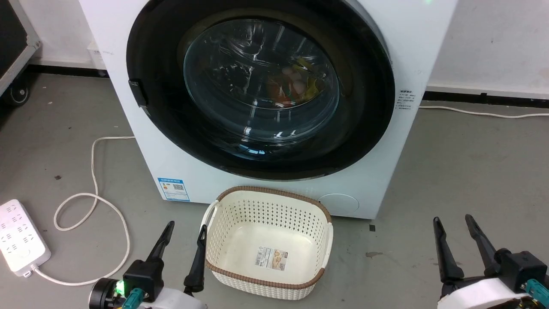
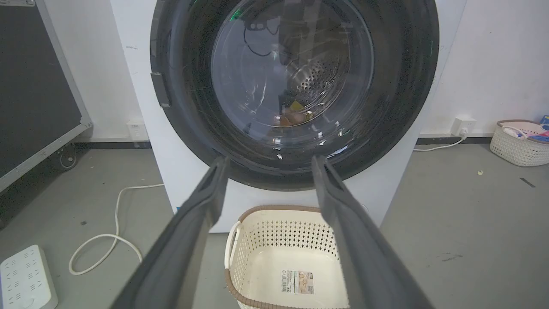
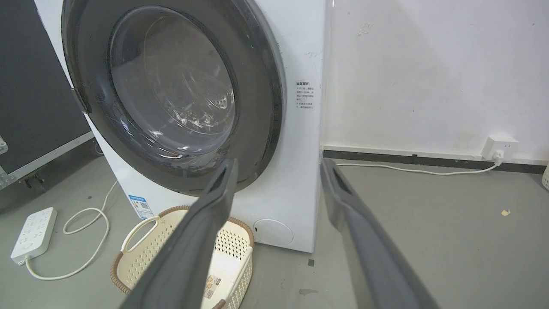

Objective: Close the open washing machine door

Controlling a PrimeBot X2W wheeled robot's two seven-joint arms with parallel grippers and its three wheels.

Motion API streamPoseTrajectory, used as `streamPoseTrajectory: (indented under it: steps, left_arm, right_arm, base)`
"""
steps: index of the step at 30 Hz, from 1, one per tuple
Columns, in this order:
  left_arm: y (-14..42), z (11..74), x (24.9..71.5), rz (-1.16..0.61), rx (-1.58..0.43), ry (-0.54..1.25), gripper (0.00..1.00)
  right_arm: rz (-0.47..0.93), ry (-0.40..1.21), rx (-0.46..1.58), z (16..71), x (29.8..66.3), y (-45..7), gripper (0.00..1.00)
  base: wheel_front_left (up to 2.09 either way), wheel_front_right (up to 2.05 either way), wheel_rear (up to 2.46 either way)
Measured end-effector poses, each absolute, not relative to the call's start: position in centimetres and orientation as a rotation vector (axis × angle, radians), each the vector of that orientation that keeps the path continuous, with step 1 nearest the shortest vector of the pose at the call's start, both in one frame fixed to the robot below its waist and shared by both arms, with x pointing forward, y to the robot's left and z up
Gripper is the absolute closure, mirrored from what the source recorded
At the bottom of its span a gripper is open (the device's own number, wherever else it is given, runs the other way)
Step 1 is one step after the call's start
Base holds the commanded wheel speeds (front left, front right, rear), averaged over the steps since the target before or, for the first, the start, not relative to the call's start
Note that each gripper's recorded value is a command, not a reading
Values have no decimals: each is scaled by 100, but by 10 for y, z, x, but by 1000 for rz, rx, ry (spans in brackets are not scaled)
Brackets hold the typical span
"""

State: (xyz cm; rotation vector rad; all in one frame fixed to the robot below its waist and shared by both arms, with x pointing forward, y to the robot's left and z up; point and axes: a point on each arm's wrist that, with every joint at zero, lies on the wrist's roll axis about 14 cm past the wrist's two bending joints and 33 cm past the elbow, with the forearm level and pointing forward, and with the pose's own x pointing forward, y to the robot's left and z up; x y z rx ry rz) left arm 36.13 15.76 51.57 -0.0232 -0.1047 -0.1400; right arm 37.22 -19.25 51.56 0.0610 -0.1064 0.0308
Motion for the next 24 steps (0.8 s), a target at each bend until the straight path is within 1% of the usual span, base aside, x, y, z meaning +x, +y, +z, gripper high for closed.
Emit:
streamPoseTrajectory:
  steps: [24]
  left_arm:
    - [159, 515, 364, -125, -11, -82, 100]
  right_arm:
    - [47, -88, 48, 516, 373, -188, 100]
  base:
    - [0, 0, 0]
